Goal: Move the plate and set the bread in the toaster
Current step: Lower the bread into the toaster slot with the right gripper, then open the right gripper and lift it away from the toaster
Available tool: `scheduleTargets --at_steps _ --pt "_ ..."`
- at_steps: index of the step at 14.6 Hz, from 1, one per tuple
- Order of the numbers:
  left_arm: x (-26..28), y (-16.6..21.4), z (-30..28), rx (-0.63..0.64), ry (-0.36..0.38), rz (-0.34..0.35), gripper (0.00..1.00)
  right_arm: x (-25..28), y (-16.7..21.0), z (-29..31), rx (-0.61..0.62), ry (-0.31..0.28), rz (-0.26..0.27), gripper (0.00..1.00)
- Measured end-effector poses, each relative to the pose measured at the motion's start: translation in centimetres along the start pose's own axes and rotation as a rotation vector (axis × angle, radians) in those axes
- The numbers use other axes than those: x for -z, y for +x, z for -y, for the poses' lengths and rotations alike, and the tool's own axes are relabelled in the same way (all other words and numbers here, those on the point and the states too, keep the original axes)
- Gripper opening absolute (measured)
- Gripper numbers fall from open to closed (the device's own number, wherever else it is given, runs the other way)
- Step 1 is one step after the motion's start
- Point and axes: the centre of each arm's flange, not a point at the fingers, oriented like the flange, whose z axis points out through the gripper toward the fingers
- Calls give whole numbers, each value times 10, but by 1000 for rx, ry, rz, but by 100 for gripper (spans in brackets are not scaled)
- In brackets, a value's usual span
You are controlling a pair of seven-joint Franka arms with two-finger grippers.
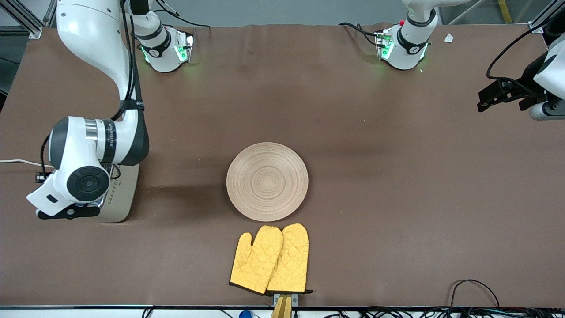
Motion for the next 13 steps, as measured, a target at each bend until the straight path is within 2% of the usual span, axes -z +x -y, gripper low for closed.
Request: scheduleTargets --at_steps 4,6,7,9,11,13 --pt "1 0 1 1 -1 -1 100 -6 3 10 -12 11 10 4" --pt "1 0 0 1 -1 -2 100 -11 4 14 -14 45 22 4" --pt "1 0 0 1 -1 -2 100 -15 6 16 -14 53 29 8" --pt "1 0 1 1 -1 -1 100 -20 9 20 -14 64 31 27" --pt "-1 1 1 2 -1 1 100 -17 9 24 -18 103 25 47" --pt "-4 4 1 2 -2 8 100 -3 9 23 -23 130 2 69"
